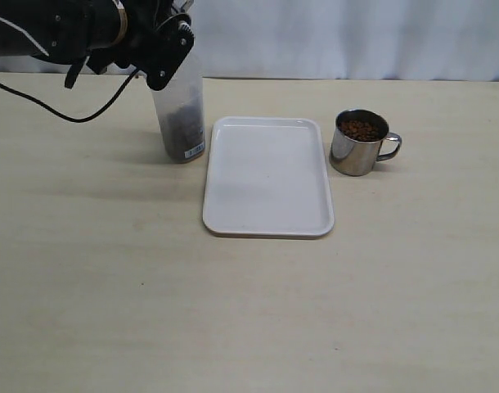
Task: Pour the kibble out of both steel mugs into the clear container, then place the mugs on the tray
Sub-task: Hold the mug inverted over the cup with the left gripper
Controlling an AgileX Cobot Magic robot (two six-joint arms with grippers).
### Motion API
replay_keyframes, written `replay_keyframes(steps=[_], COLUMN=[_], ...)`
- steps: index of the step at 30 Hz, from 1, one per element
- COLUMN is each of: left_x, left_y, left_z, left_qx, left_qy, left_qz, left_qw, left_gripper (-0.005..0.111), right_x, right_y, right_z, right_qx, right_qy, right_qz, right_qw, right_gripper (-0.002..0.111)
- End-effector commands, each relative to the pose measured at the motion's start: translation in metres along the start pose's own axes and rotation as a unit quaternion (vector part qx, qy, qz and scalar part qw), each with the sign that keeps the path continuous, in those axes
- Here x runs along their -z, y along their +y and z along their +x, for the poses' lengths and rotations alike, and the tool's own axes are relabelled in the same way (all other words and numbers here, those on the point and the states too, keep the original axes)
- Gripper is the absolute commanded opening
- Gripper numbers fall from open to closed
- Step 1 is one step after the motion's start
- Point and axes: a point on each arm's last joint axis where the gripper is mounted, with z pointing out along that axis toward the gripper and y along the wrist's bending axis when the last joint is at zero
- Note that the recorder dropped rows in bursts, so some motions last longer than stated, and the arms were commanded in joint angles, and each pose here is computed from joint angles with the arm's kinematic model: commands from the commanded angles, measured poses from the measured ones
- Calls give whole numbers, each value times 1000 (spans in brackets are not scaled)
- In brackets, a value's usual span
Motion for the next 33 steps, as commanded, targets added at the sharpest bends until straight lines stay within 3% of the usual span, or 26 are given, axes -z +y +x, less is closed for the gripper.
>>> replay_keyframes(steps=[1,33], left_x=[2,2], left_y=[5,5], left_z=[3,3], left_qx=[1,-13], left_qy=[7,8], left_qz=[-6,-6], left_qw=[1000,1000], left_gripper=[0,0], right_x=[0,0], right_y=[0,0], right_z=[0,0], right_qx=[5,5], right_qy=[-4,-4], right_qz=[-1,-1], right_qw=[1000,1000], right_gripper=[5,5])
